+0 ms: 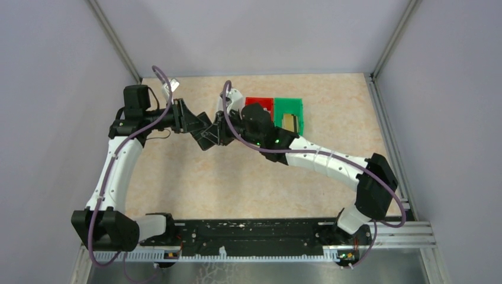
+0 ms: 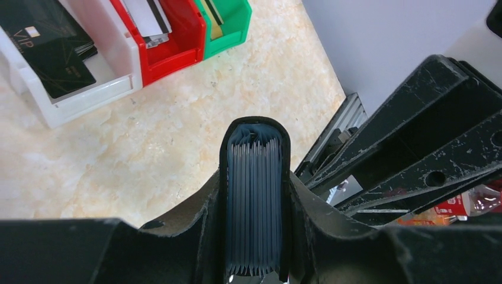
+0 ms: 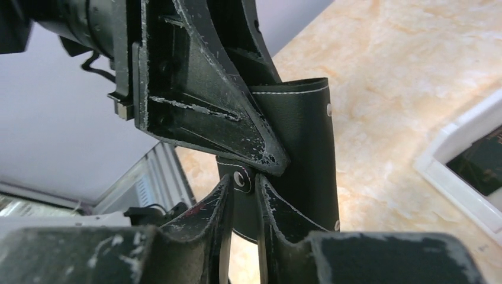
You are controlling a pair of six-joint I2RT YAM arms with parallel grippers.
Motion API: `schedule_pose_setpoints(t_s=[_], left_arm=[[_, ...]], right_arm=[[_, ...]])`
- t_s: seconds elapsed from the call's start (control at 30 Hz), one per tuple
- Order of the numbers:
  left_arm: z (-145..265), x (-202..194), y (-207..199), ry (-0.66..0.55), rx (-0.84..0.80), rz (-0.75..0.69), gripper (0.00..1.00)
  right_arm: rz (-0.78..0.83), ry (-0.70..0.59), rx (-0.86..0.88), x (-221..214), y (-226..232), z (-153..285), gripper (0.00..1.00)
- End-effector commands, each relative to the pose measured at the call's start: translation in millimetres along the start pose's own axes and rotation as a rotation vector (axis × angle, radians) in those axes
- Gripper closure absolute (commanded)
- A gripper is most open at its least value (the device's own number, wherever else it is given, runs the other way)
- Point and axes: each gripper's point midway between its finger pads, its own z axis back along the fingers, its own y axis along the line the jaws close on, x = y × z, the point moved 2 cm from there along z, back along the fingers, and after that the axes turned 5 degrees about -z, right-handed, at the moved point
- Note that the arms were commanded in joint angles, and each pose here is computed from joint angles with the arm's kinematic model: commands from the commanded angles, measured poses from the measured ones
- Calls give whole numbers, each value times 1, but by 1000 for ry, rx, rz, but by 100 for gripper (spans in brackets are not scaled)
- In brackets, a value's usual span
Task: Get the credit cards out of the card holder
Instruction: Open the card holder.
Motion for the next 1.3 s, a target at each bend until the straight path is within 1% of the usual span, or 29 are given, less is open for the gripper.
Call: schedule_pose_setpoints(t_s=[0.0,0.13,0.17,0.33,0.6,0.77,0.9,0.93,0.97,1.03,1.13,1.2,1.27], left_arm=[[0,6,-18,-21,-56,-27,100],[0,7,-13,-24,-30,-27,100],[-1,7,-12,-25,-21,-25,100],[-2,12,0,-35,54,-18,100],[-3,12,22,-41,172,3,100],[-3,12,27,-43,199,12,100],[-3,14,29,-47,211,10,100],[-3,15,28,-48,212,8,100],[-3,15,29,-47,213,9,100],[-3,17,28,-50,212,6,100],[-2,19,23,-54,198,3,100],[-1,20,20,-55,185,1,100],[0,22,13,-55,157,-8,100]], right_arm=[[63,-91,-23,16,24,-12,85],[61,-113,-23,19,26,-10,96],[59,-119,-10,20,28,-10,100],[62,-131,64,24,44,-6,100],[89,-127,57,21,48,0,100],[101,-121,62,16,52,2,100],[147,-88,91,5,67,0,100],[165,-53,93,-3,69,-3,100],[187,-22,95,-9,74,-5,95],[207,24,104,-17,82,-8,66],[188,21,101,-11,83,-1,39],[164,-12,93,3,79,10,30],[130,-62,75,22,67,24,27]])
